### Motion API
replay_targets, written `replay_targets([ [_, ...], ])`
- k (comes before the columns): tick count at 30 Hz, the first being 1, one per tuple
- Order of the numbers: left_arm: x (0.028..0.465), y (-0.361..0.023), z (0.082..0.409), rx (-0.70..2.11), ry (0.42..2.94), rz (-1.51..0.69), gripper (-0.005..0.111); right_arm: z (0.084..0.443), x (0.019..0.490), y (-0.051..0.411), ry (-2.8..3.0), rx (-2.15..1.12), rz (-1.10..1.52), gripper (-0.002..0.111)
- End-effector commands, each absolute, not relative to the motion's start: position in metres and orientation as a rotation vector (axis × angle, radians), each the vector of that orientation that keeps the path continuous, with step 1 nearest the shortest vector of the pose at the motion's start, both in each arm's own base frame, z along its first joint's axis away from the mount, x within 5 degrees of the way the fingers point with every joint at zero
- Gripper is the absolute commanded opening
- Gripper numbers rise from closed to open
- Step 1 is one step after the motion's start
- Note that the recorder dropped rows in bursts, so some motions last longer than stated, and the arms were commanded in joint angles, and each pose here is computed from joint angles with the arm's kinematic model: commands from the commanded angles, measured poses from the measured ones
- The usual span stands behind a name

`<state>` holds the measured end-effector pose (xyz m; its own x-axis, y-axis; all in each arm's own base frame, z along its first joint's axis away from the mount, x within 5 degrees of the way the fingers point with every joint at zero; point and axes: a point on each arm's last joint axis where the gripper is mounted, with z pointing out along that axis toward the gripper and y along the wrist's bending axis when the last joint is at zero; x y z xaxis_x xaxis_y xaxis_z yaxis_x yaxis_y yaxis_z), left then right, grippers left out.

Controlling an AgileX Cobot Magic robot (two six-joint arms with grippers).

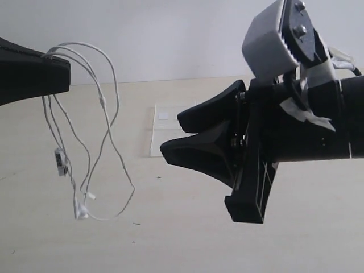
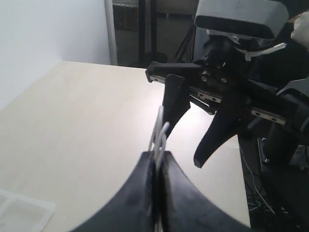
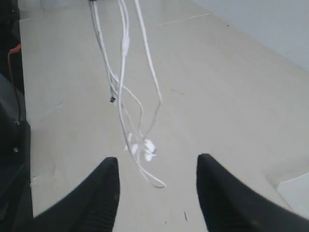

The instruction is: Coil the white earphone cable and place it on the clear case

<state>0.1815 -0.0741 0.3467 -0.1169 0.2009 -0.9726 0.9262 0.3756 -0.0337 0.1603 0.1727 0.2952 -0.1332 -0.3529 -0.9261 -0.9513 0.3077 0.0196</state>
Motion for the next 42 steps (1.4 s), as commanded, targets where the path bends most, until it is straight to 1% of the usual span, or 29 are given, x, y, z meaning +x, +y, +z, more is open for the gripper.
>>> replay_targets([
  [1, 0.182, -0.075, 0.35, 1.039, 1.562, -0.862, 0.0, 0.29, 0.167, 0.177, 1.676, -1.148, 0.877, 0.056],
  [7, 0.182, -0.075, 0.35, 1.036, 1.565, -0.865, 0.0, 0.272, 0.179, 0.191, 1.703, -1.126, 1.002, 0.063],
  [11, 0.182, -0.075, 0.35, 1.036, 1.565, -0.865, 0.0, 0.262, 0.18, 0.198, 1.683, -1.18, 1.069, 0.066],
  [16, 0.182, -0.075, 0.35, 1.036, 1.564, -0.864, 0.0, 0.259, 0.175, 0.202, 1.587, -1.278, 1.134, 0.067],
  [20, 0.182, -0.075, 0.35, 1.033, 1.568, -0.868, 0.0, 0.259, 0.173, 0.203, 1.557, -1.303, 1.147, 0.072],
  [24, 0.182, -0.075, 0.35, 1.033, 1.568, -0.868, 0.0, 0.259, 0.173, 0.203, 1.557, -1.299, 1.149, 0.075],
  [42, 0.182, -0.075, 0.35, 1.033, 1.568, -0.868, 0.0, 0.261, 0.181, 0.203, 1.571, -1.226, 1.087, 0.075],
])
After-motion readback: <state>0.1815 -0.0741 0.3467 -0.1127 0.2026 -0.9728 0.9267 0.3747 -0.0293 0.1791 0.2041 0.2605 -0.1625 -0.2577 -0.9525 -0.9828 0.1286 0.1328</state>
